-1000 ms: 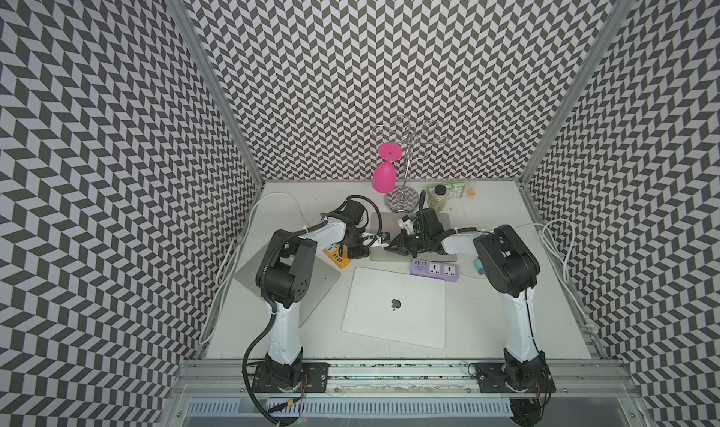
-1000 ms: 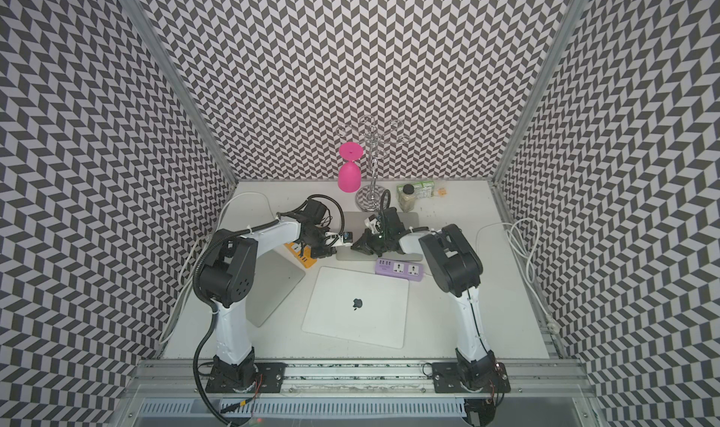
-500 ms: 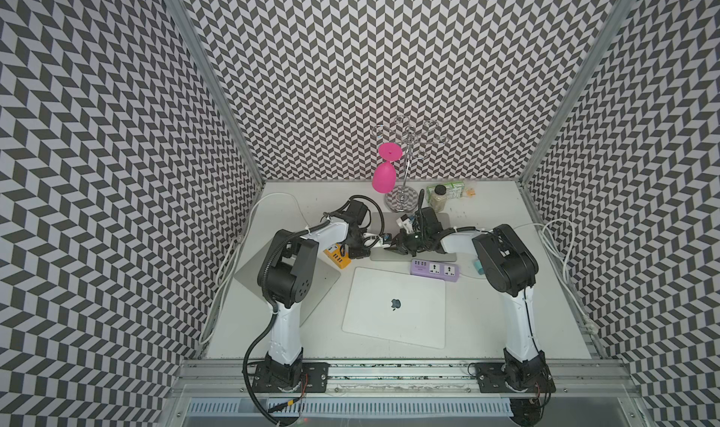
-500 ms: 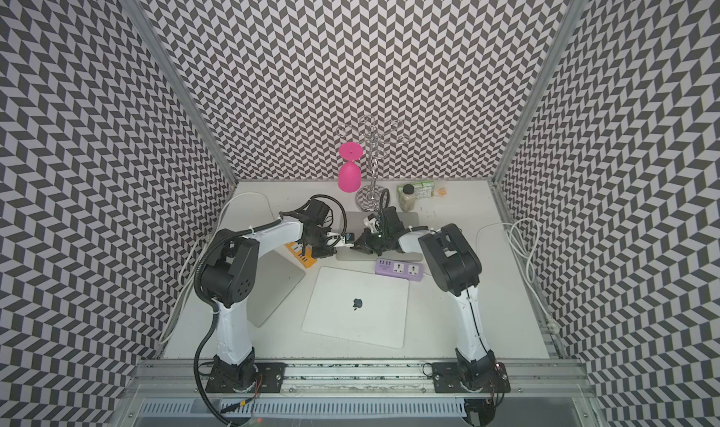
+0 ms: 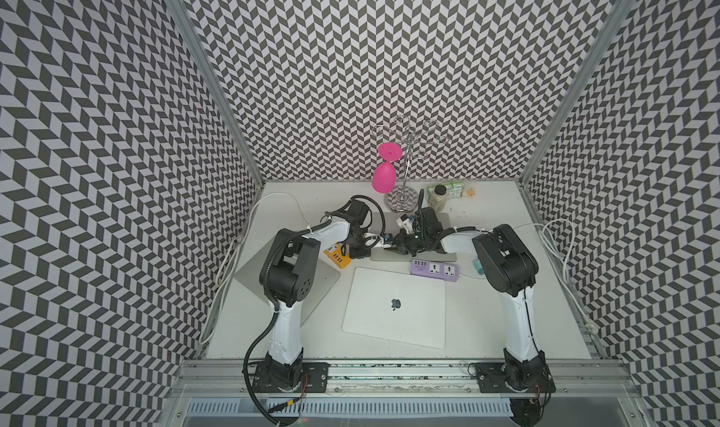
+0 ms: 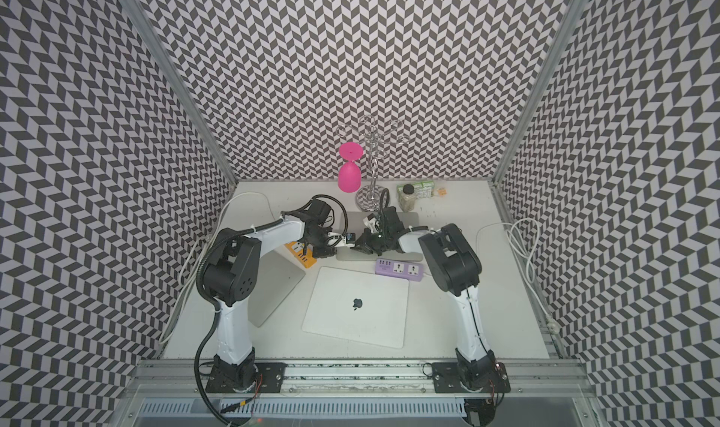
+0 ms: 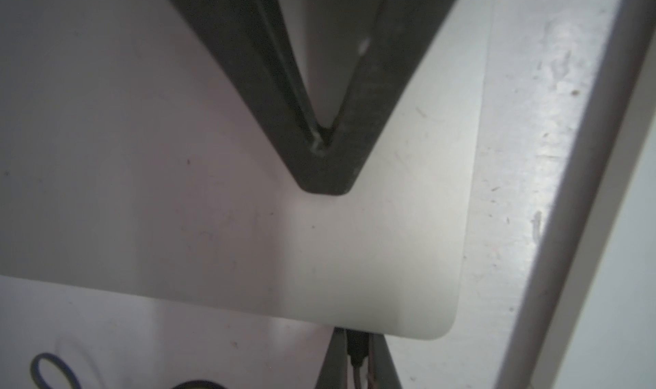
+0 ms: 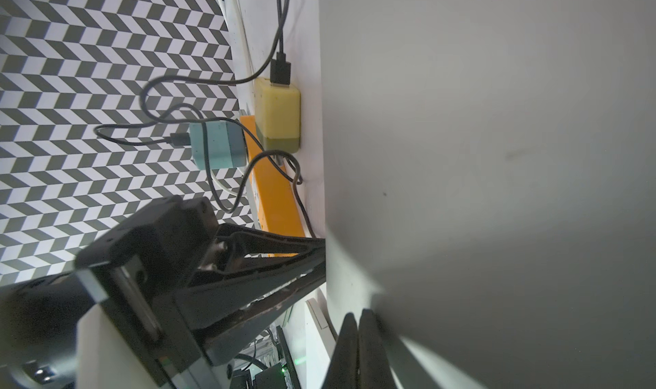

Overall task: Unplug the laptop charger
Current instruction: Remove the charging cable from the laptop.

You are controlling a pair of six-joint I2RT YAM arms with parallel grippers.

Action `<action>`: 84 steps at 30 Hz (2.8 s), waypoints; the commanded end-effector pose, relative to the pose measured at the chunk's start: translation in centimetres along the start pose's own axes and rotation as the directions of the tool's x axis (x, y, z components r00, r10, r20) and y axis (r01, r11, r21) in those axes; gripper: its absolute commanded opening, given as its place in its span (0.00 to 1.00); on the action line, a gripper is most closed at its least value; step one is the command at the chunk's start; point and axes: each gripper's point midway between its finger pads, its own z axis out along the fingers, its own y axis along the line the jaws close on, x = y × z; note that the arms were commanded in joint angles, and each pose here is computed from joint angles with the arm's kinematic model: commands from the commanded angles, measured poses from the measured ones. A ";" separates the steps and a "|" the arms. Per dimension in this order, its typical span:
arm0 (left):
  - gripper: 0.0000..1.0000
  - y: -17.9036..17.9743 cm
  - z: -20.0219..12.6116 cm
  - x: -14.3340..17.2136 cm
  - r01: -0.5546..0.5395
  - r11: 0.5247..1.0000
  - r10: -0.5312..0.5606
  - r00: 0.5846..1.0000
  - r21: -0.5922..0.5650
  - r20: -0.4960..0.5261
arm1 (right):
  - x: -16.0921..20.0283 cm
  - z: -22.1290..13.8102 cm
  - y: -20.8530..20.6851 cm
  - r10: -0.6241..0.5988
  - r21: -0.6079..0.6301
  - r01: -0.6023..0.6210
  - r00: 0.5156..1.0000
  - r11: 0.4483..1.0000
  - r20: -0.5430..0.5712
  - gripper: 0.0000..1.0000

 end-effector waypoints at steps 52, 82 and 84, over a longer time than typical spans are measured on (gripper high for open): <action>0.00 3.5 -0.9 0.2 0.036 0.986 -0.048 0.996 -0.166 -0.069 | 1.2 0.4 -5.6 0.091 0.124 -0.088 0.996 0.988 -0.016 0.00; 0.00 3.2 -2.1 1.1 -0.173 0.962 0.152 0.982 -0.213 -0.113 | 1.2 0.7 -6.3 0.081 0.136 -0.077 0.996 0.988 -0.022 0.00; 0.00 3.3 -2.2 0.9 -0.171 0.962 0.152 0.983 -0.213 -0.102 | 1.2 0.7 -6.3 0.080 0.136 -0.076 0.996 0.988 -0.025 0.00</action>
